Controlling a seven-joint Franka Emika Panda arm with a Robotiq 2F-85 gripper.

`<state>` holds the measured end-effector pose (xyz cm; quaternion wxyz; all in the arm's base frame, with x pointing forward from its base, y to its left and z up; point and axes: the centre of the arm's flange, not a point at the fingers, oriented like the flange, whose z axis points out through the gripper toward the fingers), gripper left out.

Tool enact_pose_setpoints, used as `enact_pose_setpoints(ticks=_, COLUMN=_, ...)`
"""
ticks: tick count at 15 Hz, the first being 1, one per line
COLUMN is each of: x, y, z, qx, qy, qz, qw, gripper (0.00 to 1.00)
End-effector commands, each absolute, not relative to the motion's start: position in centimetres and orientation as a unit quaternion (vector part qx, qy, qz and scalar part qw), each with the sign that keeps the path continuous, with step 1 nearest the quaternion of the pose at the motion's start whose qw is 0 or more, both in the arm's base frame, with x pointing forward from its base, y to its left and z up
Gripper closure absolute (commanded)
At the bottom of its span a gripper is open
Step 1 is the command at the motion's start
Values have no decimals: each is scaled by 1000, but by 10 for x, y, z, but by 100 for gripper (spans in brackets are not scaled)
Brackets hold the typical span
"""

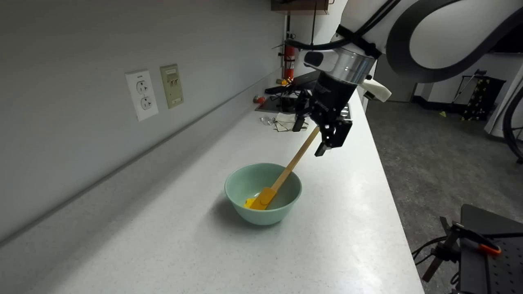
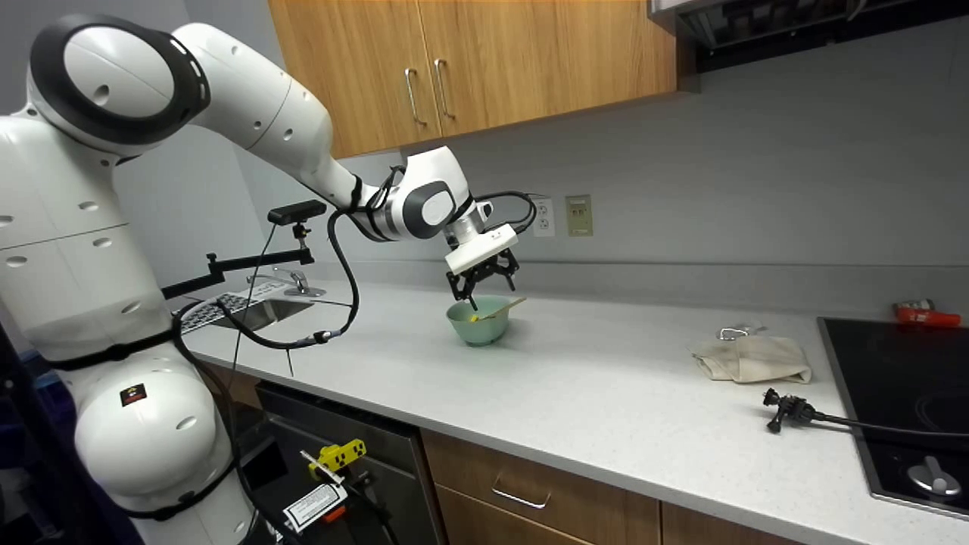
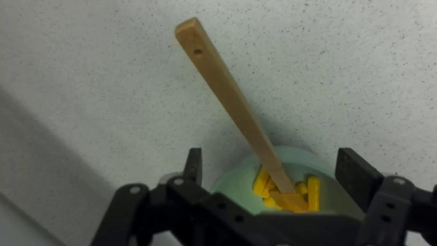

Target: Use the wooden spoon to mix in the bowl

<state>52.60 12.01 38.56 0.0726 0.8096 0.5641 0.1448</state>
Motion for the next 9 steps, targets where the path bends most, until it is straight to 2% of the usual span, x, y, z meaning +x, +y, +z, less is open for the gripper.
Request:
enact_pose_setpoints(ticks=1, x=542, y=110, z=381, qx=793, qy=593, qz=128, qw=63, gripper=0)
enact_pose_setpoints(ticks=9, x=554, y=105, z=375, qx=782, qy=609, qz=94, qw=90, gripper=0)
